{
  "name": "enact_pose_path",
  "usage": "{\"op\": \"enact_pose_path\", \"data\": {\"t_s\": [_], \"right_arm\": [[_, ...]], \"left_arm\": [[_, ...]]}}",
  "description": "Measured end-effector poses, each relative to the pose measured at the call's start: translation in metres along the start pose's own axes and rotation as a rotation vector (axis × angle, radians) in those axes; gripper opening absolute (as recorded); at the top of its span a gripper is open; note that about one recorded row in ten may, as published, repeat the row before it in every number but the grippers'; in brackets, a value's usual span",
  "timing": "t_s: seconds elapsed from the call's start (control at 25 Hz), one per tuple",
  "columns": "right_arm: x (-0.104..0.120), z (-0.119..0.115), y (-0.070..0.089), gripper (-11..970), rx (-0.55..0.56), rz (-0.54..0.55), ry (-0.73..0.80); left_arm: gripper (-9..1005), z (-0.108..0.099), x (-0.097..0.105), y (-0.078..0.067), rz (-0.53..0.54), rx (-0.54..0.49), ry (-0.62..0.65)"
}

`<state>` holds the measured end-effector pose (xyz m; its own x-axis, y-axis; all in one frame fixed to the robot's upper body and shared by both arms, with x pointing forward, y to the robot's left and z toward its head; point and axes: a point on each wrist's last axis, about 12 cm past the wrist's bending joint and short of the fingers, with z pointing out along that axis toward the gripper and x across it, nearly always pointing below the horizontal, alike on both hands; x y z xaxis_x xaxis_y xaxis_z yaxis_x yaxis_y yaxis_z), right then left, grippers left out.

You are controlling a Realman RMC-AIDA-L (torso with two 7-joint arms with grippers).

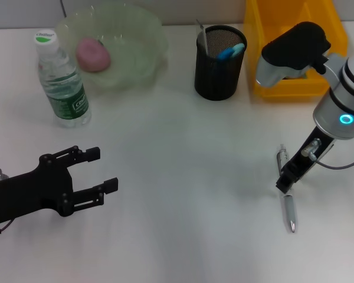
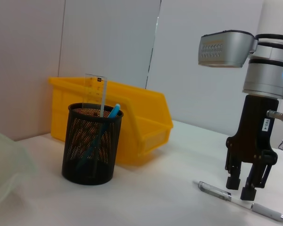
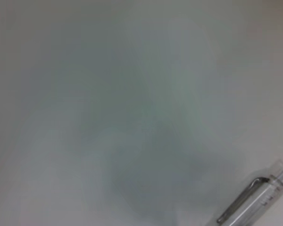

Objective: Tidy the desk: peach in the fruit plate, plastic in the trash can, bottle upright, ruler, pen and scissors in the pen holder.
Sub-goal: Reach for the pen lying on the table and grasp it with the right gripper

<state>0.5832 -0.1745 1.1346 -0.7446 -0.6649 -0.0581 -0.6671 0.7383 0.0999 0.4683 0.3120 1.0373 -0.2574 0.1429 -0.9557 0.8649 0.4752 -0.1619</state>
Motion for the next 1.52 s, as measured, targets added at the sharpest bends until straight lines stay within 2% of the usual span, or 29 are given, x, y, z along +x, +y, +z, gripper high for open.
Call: {"op": "enact_pose_path", "data": {"t_s": [1.52], "right_arm": [[-0.0049, 0.0078, 0.0078, 390, 0.029, -0.048, 0.019]], "left_arm": [[789, -0.0022, -0.0005, -0.0008, 0.012, 0.001, -0.006]]}}
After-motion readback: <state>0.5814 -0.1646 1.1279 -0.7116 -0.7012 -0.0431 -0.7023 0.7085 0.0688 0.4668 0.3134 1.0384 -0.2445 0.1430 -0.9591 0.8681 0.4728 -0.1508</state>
